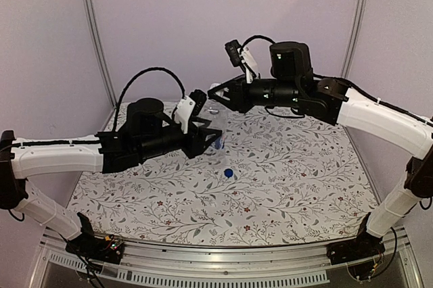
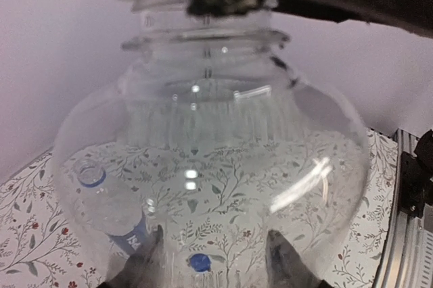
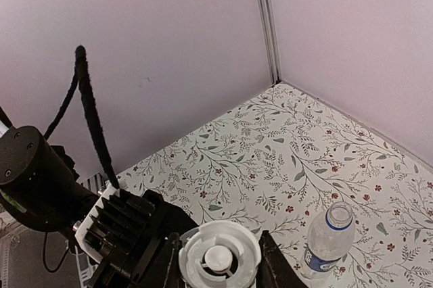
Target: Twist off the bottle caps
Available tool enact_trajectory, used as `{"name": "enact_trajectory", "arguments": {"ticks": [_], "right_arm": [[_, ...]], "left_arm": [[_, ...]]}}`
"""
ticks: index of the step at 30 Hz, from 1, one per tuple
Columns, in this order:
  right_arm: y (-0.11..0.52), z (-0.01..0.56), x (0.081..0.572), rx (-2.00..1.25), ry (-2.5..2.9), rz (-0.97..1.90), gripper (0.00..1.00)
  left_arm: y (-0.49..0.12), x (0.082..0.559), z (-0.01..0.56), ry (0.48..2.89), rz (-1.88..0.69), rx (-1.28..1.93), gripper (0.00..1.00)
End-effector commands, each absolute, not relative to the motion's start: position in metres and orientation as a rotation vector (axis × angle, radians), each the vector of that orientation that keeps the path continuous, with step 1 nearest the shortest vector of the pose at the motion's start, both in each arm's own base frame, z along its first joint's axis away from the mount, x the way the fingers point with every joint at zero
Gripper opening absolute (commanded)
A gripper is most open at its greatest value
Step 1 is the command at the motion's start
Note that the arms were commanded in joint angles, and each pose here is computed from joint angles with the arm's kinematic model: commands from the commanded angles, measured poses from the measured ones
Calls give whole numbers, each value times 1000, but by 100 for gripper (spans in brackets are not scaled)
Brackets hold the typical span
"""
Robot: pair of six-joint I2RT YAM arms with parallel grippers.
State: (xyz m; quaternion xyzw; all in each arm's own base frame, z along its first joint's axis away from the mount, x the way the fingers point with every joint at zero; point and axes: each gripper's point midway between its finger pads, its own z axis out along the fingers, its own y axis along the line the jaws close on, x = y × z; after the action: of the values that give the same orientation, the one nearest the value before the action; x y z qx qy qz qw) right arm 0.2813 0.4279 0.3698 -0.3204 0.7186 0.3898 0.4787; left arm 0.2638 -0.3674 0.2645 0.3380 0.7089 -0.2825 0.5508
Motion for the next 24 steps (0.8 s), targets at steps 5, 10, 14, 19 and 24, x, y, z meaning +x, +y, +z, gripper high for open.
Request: {"name": "enact_trajectory", "arguments": {"ticks": [5,10,14,19,24], "right_arm": [[410,408,222,-1140,1420,1064,4],[396,414,183,-1340,1266,1191,5],[393,409,162,-1463,1207,1269,7],[394,400,151,-1561,1189,1344,9],[396,396,152,-1583,1187,1351,9]], "left_arm": [[-399,176,296,1353,-1080,1178,47],[-399,130,300,1190,-1313,1375,47],[-394,106,300,1093,-1448,1476,47],[-392,98,297,1072,-1520,1521,47],[-392,97,296,1075,-1536,1526,47]]}}
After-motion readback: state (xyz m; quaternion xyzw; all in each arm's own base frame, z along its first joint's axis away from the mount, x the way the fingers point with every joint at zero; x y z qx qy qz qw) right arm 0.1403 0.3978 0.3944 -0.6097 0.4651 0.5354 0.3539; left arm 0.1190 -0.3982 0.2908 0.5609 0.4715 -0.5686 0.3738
